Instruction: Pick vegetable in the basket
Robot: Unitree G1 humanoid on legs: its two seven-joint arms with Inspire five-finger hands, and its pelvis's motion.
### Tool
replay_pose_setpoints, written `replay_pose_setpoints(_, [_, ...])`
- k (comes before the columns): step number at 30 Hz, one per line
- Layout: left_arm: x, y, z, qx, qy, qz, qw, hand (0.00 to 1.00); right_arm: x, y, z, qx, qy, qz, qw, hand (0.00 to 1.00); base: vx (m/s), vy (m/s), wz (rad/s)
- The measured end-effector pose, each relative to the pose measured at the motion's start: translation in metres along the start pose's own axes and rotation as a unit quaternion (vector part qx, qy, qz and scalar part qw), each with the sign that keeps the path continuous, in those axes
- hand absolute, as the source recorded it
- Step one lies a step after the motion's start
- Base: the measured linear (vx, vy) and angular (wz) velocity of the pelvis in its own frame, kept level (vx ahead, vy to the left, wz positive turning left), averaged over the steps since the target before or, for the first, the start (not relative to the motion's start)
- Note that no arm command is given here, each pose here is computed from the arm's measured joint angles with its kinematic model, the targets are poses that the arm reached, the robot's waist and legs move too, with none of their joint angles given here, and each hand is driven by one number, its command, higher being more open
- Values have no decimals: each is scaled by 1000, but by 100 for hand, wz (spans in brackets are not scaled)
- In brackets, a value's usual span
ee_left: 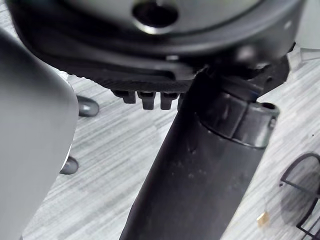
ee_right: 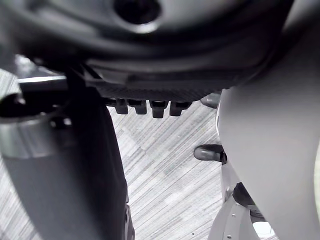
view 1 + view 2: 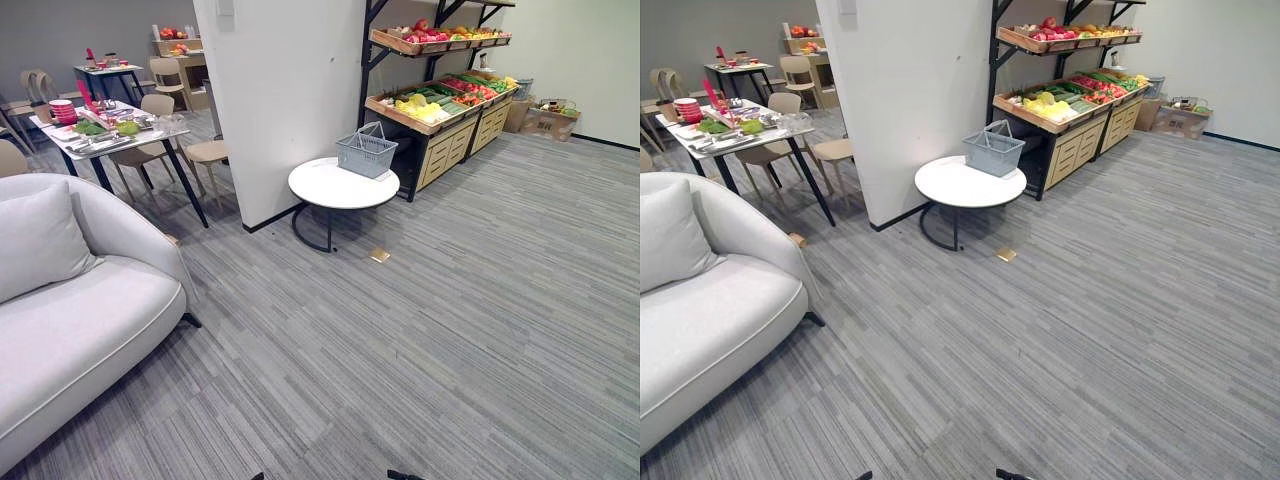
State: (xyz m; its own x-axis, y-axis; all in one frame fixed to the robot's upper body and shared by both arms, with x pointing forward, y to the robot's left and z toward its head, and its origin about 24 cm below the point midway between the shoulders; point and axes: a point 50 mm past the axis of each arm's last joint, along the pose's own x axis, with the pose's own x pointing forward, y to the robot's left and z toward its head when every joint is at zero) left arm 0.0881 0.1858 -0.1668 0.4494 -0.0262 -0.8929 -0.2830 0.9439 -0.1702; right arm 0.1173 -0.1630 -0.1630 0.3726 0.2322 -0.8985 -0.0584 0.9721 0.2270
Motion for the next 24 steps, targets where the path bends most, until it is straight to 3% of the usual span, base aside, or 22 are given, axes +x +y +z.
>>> replay_pose_setpoints(24, [1, -1, 0, 9, 3, -1, 1000, 100, 0, -1, -3, 2, 7, -10, 1000, 100, -11, -4, 0])
